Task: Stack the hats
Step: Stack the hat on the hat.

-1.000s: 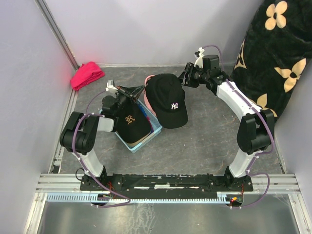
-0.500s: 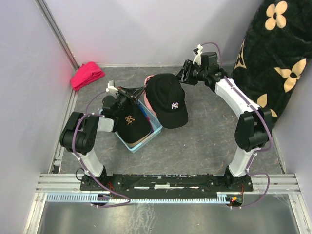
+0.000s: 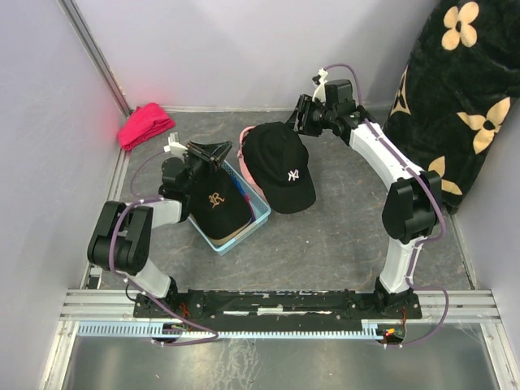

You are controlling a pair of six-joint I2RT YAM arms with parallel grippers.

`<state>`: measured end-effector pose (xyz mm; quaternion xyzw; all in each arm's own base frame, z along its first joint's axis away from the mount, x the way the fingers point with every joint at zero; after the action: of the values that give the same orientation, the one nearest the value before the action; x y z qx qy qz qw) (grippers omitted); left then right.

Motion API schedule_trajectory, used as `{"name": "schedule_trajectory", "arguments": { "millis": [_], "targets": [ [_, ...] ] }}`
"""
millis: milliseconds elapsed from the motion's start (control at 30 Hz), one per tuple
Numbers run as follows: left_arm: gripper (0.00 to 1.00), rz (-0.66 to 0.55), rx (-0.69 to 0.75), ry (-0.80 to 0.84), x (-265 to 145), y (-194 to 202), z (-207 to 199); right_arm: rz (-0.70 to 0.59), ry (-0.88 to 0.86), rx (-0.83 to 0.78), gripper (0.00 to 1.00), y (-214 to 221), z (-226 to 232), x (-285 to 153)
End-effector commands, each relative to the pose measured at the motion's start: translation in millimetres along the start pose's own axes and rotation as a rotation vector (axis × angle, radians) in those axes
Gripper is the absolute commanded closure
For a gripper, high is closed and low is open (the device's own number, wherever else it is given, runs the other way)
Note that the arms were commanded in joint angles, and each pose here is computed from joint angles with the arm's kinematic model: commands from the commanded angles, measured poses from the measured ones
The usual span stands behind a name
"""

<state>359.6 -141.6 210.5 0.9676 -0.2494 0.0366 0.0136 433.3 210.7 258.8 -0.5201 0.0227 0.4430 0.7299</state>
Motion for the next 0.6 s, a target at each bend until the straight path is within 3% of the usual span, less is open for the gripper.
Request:
{"name": "schedule_trajectory", "arguments": {
  "millis": [0,267,567],
  "targets": [
    [0.71,-0.004,0.155,0.067,-1,-1,-34,-0.011,-0.015,-0.047,0.42,-9,10,3],
    [0.55,0.096,0.253,0.101,-1,11,-58,-0.007,-0.011,-0.074,0.41,-10,11,4],
    [0.53,0.231,0.281,0.083,14,23,-53,-0.003,-0.030,-0.079,0.41,-8,13,4]
  ]
}}
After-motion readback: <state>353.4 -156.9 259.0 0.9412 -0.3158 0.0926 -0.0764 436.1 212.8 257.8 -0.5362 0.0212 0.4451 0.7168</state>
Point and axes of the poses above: each gripper's point midway between its finger pads, its own x axis out along the fingers, its own z axis along the line the jaws close on, y = z × x, the point moved 7 cm from there along -x, back along the fingers, and after that the axes turned 12 degrees about -x, right-handed, at the moved point
